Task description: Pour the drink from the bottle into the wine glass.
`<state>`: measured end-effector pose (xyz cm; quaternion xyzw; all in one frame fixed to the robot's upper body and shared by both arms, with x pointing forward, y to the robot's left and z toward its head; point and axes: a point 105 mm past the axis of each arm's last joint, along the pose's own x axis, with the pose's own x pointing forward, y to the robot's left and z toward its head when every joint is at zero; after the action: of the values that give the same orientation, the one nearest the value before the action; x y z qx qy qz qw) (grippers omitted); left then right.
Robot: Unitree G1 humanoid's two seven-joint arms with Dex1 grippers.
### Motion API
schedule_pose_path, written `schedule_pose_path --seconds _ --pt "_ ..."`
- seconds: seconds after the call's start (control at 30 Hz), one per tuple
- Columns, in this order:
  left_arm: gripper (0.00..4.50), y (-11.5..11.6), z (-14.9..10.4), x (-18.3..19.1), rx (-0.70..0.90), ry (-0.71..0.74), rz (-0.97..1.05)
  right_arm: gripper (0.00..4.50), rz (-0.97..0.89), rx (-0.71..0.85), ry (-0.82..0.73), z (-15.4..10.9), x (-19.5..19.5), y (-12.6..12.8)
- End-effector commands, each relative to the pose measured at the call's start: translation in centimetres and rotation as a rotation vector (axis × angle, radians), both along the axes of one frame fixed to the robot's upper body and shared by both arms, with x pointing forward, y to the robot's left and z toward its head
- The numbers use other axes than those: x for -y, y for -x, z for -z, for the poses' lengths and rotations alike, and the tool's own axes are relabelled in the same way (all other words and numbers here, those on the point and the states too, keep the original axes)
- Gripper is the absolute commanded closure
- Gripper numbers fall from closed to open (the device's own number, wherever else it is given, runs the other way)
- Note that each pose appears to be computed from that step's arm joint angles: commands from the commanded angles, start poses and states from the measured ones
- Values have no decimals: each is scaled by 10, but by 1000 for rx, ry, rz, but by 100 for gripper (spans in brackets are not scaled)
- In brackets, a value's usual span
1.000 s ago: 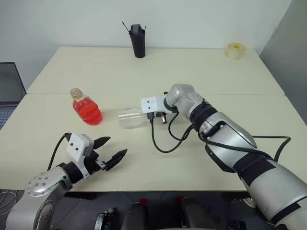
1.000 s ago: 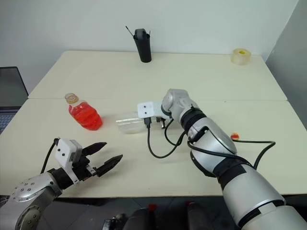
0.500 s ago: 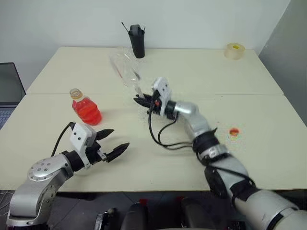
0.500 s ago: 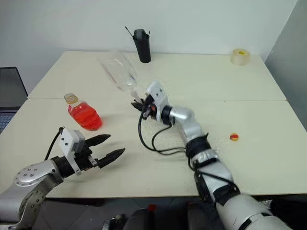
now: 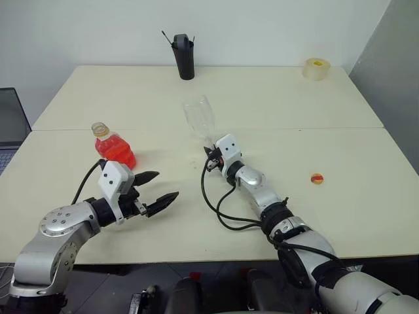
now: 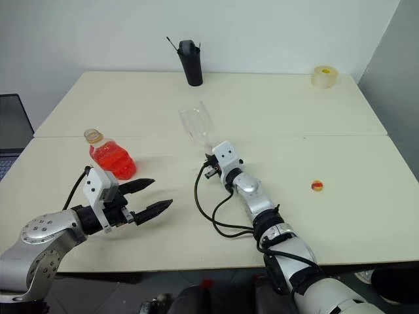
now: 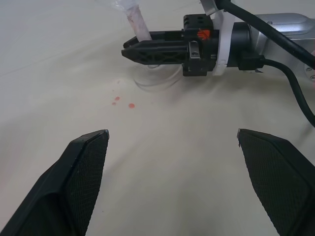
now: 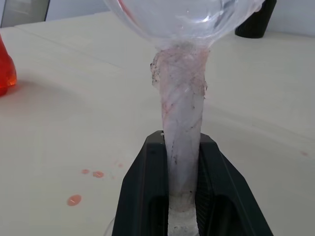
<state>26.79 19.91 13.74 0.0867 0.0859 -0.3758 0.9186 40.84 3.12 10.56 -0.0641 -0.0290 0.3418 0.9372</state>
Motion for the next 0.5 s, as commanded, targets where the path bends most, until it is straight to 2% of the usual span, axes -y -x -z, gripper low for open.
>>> schedule_pose_path --seconds 0.03,0.13,0.3,0.5 --pt "0 -1 -7 0 27 -24 11 417 -89 -101 17 11 -30 12" --pt "0 -2 -7 0 26 -25 12 417 -96 -127 32 16 -28 12" --pt "0 -3 -6 0 25 -28 17 258 -135 -150 85 30 -19 16" --pt "0 -5 -5 1 27 -29 25 37 -125 -132 118 34 -10 15"
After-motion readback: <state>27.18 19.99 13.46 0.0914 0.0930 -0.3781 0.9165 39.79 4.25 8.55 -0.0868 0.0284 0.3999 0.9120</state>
